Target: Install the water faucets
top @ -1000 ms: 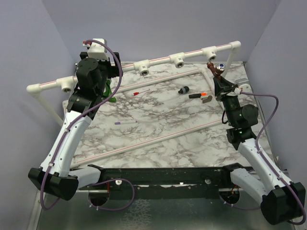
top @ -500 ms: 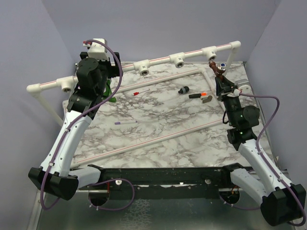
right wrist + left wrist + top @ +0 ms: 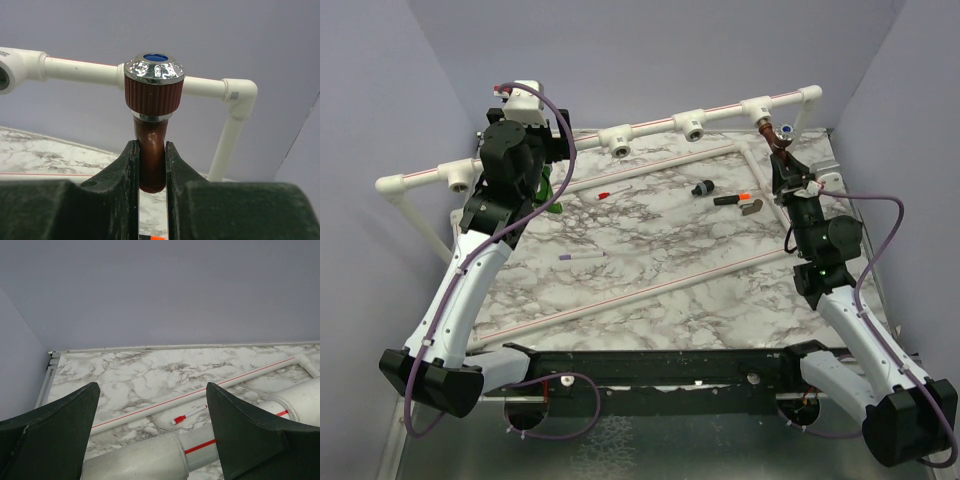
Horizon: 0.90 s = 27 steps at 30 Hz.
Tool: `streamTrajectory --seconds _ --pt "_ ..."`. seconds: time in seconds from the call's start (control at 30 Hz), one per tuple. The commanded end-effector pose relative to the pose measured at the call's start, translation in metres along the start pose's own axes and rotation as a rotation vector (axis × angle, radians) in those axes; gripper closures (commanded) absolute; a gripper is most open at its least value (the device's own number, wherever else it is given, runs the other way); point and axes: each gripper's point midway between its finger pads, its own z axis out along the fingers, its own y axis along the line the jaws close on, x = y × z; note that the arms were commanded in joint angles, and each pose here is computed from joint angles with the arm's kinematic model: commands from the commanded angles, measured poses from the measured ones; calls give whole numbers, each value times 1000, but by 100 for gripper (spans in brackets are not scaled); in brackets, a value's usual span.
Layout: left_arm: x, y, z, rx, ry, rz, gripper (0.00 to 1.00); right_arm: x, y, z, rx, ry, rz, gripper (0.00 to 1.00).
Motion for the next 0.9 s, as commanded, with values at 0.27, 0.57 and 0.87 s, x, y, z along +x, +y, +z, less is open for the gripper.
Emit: streamTrajectory --seconds 0.27,0.57,0.87 --pt "76 -5 -3 4 251 20 12 -20 -3 10 -6 -75 -37 99" --pt "77 -5 -3 5 254 23 12 -14 -6 10 8 -72 -90 99" --pt "77 -6 -3 9 255 22 12 -11 -9 6 20 -56 -123 99"
